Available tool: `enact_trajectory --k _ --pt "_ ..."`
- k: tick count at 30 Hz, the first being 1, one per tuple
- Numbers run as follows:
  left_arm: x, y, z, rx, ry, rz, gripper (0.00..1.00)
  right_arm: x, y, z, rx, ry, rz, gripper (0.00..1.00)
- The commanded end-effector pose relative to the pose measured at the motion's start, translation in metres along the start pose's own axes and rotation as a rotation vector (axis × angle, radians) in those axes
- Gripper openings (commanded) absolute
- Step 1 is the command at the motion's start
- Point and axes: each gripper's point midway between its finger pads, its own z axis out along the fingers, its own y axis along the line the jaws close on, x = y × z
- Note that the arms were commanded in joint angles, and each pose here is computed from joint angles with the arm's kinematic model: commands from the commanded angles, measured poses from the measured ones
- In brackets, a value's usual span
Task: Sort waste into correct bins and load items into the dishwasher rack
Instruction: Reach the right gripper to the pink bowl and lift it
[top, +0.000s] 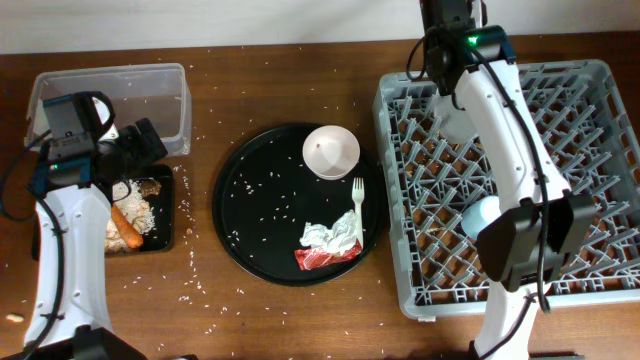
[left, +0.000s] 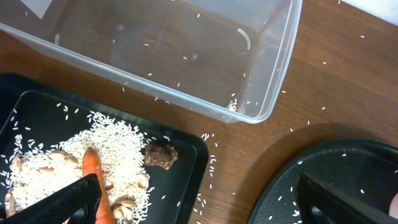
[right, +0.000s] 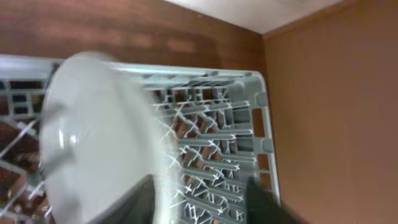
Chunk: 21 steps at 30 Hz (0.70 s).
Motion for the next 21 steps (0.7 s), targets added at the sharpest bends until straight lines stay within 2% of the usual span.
enact_trajectory --k 1,2,7,9,12,17,19,21 --pt "-0.007 -0.003 -0.004 0.013 -0.026 0.006 0.99 0.000 0.014 -0.001 -0.102 -0.004 0.010 0.69" --pt "-0.009 -0.003 -0.004 0.014 -0.034 0.006 0.99 -0.002 0.016 -0.006 -0.136 -0.016 0.019 0.72" --pt "-0.010 -0.004 -0.005 0.016 -0.039 0.006 0.99 -0.025 0.013 -0.070 -0.321 -0.136 0.116 0.75" --pt "-0.009 -0.005 -0.005 0.025 -0.035 0.006 0.99 -0.030 0.042 -0.103 -0.537 -0.160 0.151 0.74" --pt "-0.008 -0.014 -0.005 0.074 -0.026 0.007 0.99 -0.025 0.109 -0.140 -0.824 -0.086 0.199 0.69" --pt "-0.007 -0.013 -0.005 0.073 -0.025 0.007 0.99 0.000 0.211 -0.148 -0.888 0.052 0.082 0.62" --pt "-0.006 -0.013 -0.005 0.072 -0.019 0.007 0.99 0.014 0.237 -0.135 -0.879 0.138 0.089 0.58" --pt "-0.006 -0.013 -0.005 0.072 -0.019 0.007 0.99 0.021 0.243 -0.129 -0.869 0.178 0.085 0.55"
